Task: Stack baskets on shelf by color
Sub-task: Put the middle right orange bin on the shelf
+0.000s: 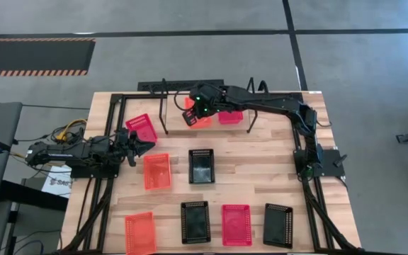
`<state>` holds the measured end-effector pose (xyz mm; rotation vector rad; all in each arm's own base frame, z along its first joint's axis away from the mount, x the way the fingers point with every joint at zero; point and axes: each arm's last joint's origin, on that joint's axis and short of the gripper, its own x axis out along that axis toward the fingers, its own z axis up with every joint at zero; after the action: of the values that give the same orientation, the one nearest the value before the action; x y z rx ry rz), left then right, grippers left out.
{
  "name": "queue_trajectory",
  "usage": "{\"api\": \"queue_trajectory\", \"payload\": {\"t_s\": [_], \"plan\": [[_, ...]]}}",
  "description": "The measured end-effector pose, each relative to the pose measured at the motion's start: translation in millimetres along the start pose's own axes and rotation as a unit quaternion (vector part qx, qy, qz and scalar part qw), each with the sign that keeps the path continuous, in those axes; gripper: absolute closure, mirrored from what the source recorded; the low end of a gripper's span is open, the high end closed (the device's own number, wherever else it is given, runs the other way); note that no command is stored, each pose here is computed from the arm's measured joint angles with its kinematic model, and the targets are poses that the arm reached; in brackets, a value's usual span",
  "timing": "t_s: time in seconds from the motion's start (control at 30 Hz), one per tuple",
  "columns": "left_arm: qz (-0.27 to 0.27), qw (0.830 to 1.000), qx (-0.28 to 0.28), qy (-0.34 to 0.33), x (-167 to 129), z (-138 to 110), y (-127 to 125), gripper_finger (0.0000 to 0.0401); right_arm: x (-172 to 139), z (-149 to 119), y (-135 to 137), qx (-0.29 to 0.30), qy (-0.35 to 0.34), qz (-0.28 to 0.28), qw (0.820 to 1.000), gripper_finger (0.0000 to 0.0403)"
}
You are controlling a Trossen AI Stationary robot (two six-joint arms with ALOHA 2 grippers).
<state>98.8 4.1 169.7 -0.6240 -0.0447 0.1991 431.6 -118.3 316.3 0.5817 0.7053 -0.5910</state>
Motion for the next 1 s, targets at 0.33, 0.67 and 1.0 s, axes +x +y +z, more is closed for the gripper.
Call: {"api": "queue_trajectory", "payload": {"t_s": [0.33, 0.67, 1.0], "plan": [[-0.004, 1.0, -0.001, 0.004, 0, 0, 0, 0.0401, -2, -4, 12, -0.008, 0.007, 0.041, 0.999, 0.0403], [-0.013, 1.0, 0.012, 0.012, 0, -1, -1, 0.0401, -6, 12, 28, -0.011, -0.067, 0.135, 0.988, 0.0403], [-0.013, 1.0, 0.012, 0.012, 0, -1, -1, 0.0401, -5, 8, 24, -0.015, -0.045, 0.121, 0.992, 0.0403]]}}
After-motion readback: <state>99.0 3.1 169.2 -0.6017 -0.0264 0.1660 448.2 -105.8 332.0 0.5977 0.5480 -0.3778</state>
